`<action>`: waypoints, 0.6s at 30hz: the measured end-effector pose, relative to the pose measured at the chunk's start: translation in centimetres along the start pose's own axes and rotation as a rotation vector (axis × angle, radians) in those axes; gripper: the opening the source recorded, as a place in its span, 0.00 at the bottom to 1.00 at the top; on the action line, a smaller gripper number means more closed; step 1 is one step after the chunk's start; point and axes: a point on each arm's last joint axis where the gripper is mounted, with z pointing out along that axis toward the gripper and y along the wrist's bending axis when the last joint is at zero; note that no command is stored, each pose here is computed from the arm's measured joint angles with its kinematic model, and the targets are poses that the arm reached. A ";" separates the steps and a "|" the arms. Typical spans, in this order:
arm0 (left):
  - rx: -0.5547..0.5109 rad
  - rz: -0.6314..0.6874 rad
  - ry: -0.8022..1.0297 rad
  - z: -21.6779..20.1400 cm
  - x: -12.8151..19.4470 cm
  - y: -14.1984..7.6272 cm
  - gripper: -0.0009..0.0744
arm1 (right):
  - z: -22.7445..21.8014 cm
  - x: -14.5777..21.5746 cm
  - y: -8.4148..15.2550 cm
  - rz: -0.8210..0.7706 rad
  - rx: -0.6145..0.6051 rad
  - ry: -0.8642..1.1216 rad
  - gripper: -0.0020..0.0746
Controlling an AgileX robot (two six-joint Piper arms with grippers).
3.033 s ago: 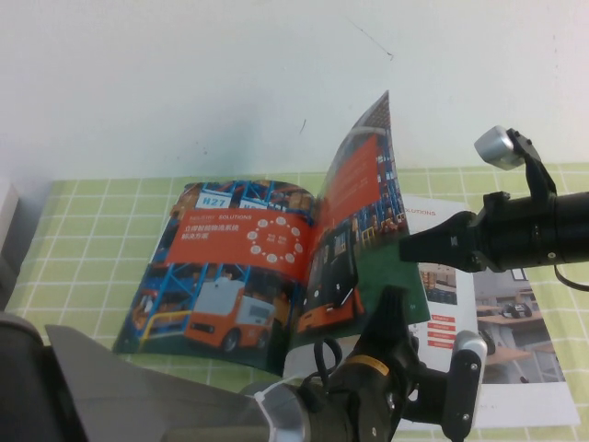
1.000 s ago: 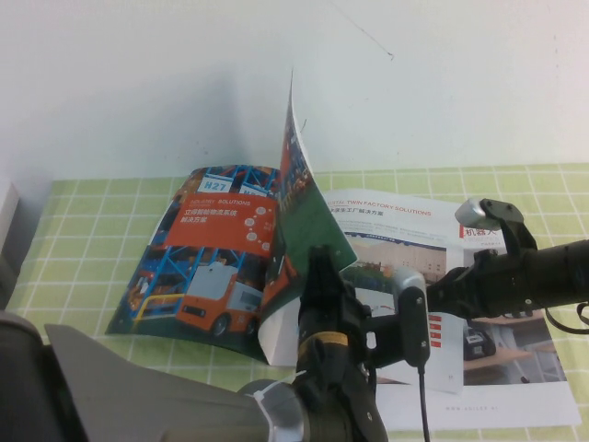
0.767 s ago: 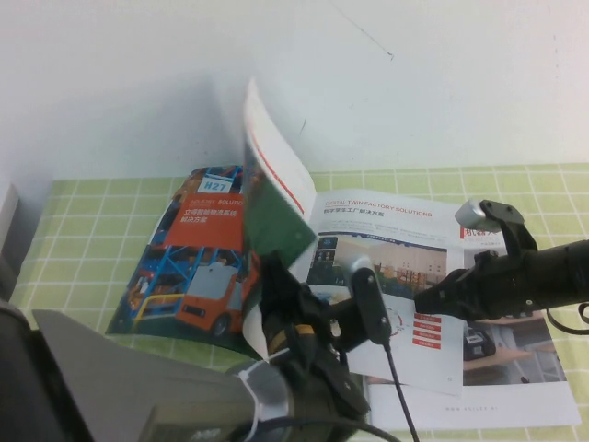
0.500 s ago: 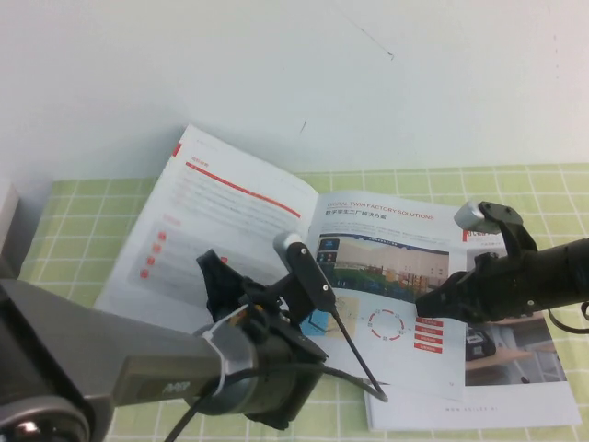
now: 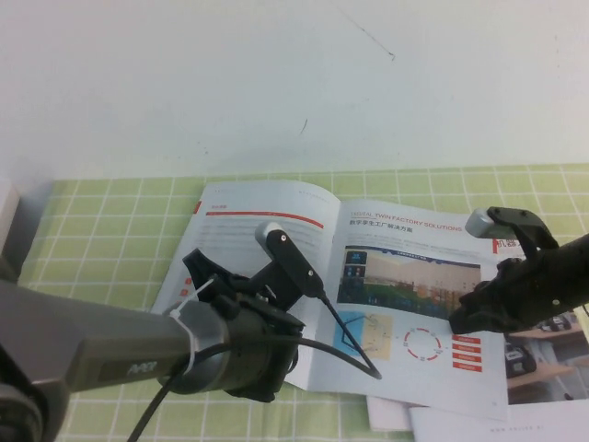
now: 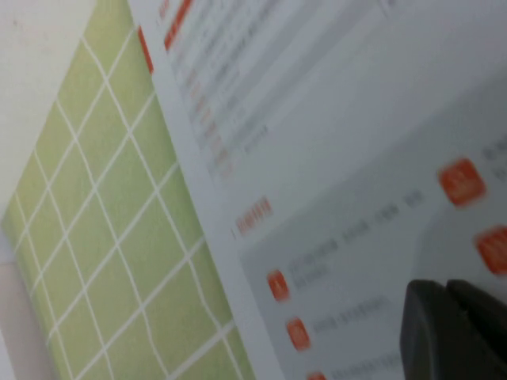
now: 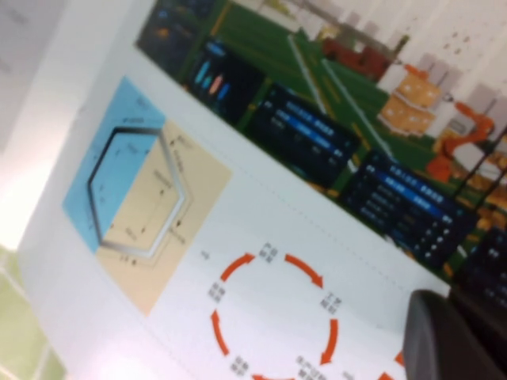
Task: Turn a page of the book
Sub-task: Open the closed book
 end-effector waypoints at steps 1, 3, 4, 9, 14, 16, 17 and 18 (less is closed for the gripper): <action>0.012 -0.009 -0.020 -0.5 -0.3 0.2 0.01 | -0.3 0.0 -0.2 0.002 0.020 0.003 0.06; 0.028 -0.037 -0.061 -1.5 -0.9 0.6 0.01 | -0.7 0.1 -0.5 0.010 0.038 0.007 0.06; 0.041 -0.049 -0.088 -2.2 -1.3 0.8 0.01 | -1.0 0.1 -0.8 0.020 0.046 0.004 0.06; 0.074 -0.082 -0.199 -5.7 -2.7 1.5 0.01 | -1.9 0.0 -2.1 0.040 0.074 -0.005 0.06; 0.100 -0.159 -0.267 -7.8 -3.3 2.6 0.01 | -2.9 -1.4 -2.9 -0.036 0.123 -0.019 0.06; 0.113 -0.194 -0.284 -8.2 -3.4 2.9 0.01 | -3.4 -2.2 -3.0 -0.062 0.128 -0.028 0.06; 0.118 -0.208 -0.290 -8.4 -3.5 3.0 0.01 | -3.5 -2.6 -2.9 -0.070 0.125 -0.033 0.06; 0.121 -0.218 -0.298 -8.6 -3.5 3.3 0.01 | -3.9 -3.0 -2.6 -0.086 0.118 -0.041 0.06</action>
